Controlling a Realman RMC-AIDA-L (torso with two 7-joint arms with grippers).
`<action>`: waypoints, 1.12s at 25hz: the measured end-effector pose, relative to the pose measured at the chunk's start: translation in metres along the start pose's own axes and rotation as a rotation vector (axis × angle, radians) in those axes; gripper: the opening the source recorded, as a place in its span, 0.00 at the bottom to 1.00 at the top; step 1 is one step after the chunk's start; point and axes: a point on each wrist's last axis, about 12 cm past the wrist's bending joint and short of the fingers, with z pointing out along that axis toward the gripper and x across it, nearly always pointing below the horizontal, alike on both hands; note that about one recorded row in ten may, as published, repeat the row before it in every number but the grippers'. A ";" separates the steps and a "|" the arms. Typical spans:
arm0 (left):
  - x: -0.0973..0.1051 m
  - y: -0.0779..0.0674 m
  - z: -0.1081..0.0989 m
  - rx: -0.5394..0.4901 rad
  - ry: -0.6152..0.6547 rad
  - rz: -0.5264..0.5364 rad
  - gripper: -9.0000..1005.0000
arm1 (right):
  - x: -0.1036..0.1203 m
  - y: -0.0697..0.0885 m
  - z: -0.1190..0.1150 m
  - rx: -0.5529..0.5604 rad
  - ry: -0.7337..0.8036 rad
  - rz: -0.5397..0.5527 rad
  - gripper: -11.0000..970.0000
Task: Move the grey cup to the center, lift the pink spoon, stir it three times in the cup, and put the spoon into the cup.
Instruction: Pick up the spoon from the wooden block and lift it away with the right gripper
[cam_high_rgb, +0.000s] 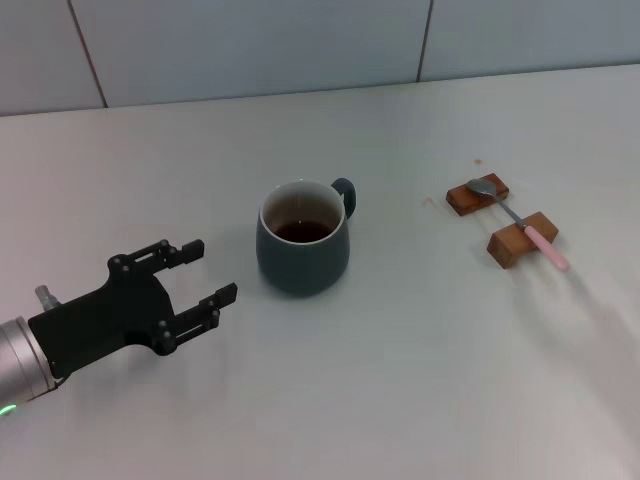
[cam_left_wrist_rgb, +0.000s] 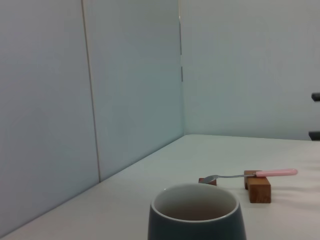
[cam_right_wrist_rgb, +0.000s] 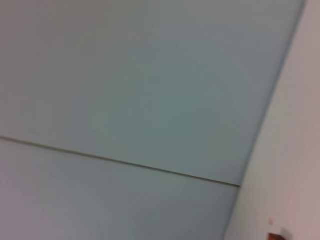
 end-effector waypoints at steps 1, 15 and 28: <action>0.000 0.000 0.000 -0.003 -0.001 0.002 0.50 | 0.002 -0.002 0.001 0.011 -0.001 0.017 0.87; 0.000 0.000 -0.001 -0.004 -0.007 0.009 0.81 | 0.030 -0.015 0.020 0.070 -0.025 0.153 0.87; -0.001 -0.001 -0.001 -0.001 -0.010 0.025 0.81 | 0.038 -0.018 0.047 0.119 0.015 0.162 0.86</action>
